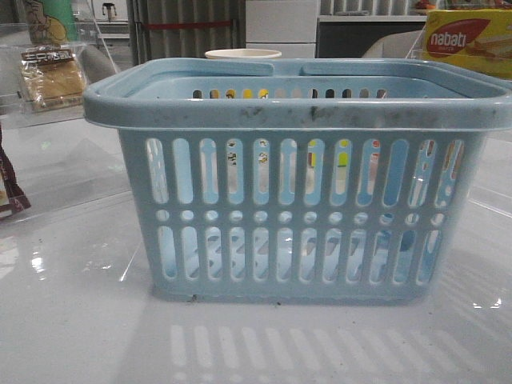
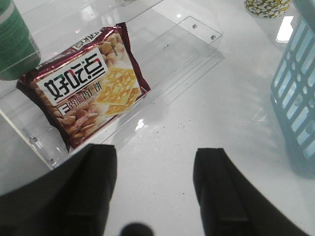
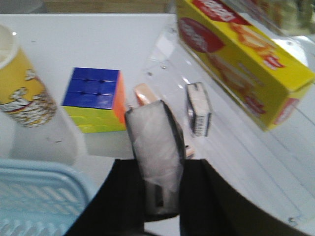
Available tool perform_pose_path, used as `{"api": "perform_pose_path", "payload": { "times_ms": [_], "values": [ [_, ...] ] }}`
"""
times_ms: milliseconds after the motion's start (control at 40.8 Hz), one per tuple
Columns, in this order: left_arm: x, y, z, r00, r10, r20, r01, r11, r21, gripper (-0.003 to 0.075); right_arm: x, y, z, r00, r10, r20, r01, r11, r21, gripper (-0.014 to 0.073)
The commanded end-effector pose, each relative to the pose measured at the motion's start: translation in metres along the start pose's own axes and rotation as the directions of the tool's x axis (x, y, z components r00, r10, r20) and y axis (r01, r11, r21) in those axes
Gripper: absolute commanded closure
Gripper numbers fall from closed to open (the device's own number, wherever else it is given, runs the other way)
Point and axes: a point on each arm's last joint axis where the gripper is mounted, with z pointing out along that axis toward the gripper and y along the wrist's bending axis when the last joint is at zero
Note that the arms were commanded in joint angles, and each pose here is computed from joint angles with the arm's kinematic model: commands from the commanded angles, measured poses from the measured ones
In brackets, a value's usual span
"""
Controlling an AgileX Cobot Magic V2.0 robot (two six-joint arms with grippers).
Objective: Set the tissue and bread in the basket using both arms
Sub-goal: 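Lift the tissue pack and carry it over the basket, then lower the tissue pack into the basket and open the right gripper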
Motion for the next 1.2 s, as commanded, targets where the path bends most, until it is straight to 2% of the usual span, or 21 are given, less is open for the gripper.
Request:
{"api": "perform_pose_path", "payload": {
  "times_ms": [0,98,245,417,491,540,711,760,957,1177],
  "values": [
    [-0.017,0.001,-0.006,0.993,-0.012,0.114,0.013,1.000,-0.003,0.0295,-0.017,0.030,-0.037,0.991,-0.042,0.127,0.053,0.995,-0.087,0.0403],
    [-0.017,0.001,-0.006,0.993,-0.012,0.114,0.013,1.000,-0.003,0.0295,-0.007,0.059,-0.040,0.993,-0.096,0.073,0.108,0.978,-0.180,0.0403],
    [-0.017,0.001,-0.006,0.993,-0.012,0.114,0.013,1.000,-0.003,0.0295,0.020,0.103,-0.036,0.980,-0.199,0.001,0.190,0.930,-0.315,0.0403],
    [-0.017,0.001,-0.006,0.993,-0.012,0.114,0.013,1.000,-0.003,0.0295,0.053,0.130,-0.021,0.958,-0.275,-0.077,0.225,0.893,-0.389,0.0398],
    [-0.017,0.001,-0.006,0.993,-0.014,0.114,0.014,1.000,-0.002,0.0295,0.062,0.134,-0.011,0.953,-0.283,-0.105,0.221,0.891,-0.396,0.0372],
    [-0.017,0.001,-0.006,0.993,-0.014,0.114,0.014,1.000,-0.002,0.0295,0.066,0.135,-0.004,0.951,-0.285,-0.123,0.216,0.893,-0.396,0.0323],
    [-0.017,0.001,-0.006,0.993,-0.014,0.114,0.014,1.000,-0.002,0.0295,0.068,0.137,0.003,0.951,-0.283,-0.124,0.215,0.894,-0.393,0.0069],
    [-0.017,0.001,-0.006,0.993,-0.014,0.114,0.014,1.000,-0.002,0.0295,0.066,0.136,0.001,0.954,-0.280,-0.111,0.216,0.894,-0.393,0.0038],
    [-0.017,0.001,-0.006,0.993,-0.014,0.114,0.014,1.000,-0.002,0.0295,0.061,0.131,-0.020,0.956,-0.289,-0.053,0.245,0.883,-0.399,0.0036],
    [-0.018,0.001,-0.006,0.993,-0.014,0.117,0.014,1.000,-0.002,0.0292,0.070,0.111,-0.071,0.960,-0.278,0.037,0.269,0.875,-0.402,0.0036]
  ]
}}
